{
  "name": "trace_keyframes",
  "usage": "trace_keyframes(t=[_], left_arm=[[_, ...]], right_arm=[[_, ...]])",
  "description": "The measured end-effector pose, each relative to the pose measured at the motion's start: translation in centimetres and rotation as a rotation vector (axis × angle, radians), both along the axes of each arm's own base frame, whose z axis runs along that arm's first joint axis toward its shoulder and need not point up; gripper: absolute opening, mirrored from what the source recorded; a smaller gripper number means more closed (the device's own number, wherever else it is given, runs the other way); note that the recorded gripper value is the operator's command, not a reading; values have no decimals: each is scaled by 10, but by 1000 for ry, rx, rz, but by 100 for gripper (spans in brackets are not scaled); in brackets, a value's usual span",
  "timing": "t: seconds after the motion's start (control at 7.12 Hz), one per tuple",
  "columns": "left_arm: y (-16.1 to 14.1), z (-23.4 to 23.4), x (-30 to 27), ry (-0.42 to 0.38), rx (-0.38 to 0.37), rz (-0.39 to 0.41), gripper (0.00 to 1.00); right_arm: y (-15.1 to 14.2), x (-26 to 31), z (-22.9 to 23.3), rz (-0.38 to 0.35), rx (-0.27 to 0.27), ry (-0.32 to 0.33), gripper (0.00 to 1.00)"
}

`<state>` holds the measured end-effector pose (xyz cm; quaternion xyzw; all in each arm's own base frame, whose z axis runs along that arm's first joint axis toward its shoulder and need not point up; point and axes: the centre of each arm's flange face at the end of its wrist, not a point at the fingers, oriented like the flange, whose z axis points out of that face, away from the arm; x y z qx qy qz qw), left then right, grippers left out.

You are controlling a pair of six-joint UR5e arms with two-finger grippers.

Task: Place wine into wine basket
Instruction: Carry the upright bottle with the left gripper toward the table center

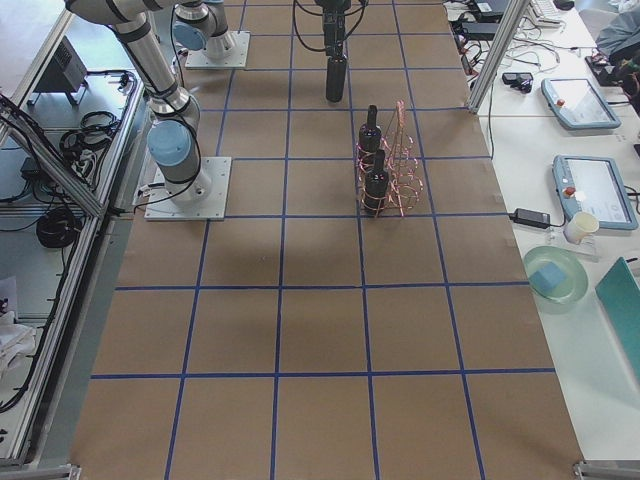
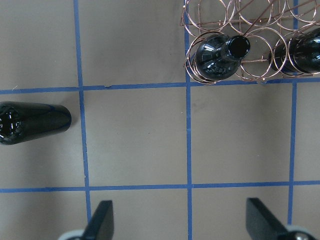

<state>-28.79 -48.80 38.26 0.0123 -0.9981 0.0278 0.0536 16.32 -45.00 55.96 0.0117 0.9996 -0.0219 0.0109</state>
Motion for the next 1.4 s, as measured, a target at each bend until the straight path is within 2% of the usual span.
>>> trace_keyframes(t=[0.14,0.28,1.26,1.4], left_arm=[[2,-1,-1,-1,4,-3,0],[5,-4,-3,-2,11,-9,0],[18,-7,-12,-12,30,-41,0],[18,-7,-12,-12,32,-41,3]], right_arm=[[0,0,0,0,-1,0,99],[0,0,0,-2,-1,-3,96],[0,1,-1,-1,0,-6,97],[0,1,-1,-1,0,-5,97]])
